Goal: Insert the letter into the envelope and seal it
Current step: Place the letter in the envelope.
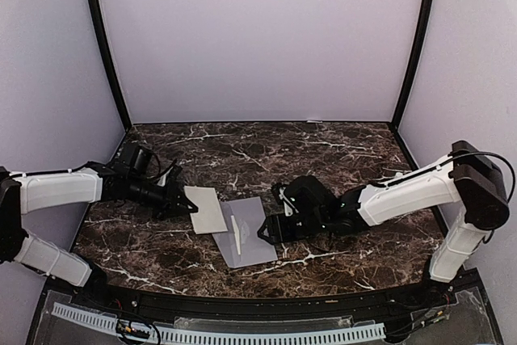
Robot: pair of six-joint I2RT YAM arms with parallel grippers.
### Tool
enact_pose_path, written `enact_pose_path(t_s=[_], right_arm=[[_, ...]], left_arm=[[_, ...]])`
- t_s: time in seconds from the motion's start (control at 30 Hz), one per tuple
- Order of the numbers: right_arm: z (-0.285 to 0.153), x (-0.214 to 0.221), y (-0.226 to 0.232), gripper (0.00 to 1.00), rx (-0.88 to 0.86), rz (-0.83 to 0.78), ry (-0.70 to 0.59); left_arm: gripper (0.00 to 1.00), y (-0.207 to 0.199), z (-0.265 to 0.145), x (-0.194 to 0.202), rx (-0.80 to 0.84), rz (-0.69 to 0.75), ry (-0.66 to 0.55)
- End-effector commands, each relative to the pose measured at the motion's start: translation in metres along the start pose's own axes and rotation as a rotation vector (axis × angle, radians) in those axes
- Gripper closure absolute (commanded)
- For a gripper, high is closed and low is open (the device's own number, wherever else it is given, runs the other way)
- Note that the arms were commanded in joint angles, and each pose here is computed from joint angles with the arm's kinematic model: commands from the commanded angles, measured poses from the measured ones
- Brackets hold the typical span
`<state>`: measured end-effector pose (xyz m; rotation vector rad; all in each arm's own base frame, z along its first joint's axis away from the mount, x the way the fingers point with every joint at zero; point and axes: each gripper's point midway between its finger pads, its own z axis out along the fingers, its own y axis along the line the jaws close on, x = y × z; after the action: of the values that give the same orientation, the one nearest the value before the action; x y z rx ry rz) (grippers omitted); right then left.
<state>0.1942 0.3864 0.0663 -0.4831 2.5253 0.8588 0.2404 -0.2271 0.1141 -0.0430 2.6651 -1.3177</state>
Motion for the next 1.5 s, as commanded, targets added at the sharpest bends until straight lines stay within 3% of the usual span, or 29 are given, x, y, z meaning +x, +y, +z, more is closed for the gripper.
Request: enact_pose_path(t_s=[0.0,0.5,1.47], right_arm=[[0.005,-0.004,0.001,0.36,0.015,0.001,-0.014],[0.019,-0.002,0.0,0.36,0.022,0.0,0.003],[0.033,0.006,0.008,0.4,-0.028,0.007,0.043]], left_arm=[[1.0,0.006,0.002,0.023,0.025,-0.118,0.073],[1.0,0.029,0.026,0.032,-0.091,-0.114,0.134],[1.0,0.052,0.056,0.038,-0.154,-0.129,0.197]])
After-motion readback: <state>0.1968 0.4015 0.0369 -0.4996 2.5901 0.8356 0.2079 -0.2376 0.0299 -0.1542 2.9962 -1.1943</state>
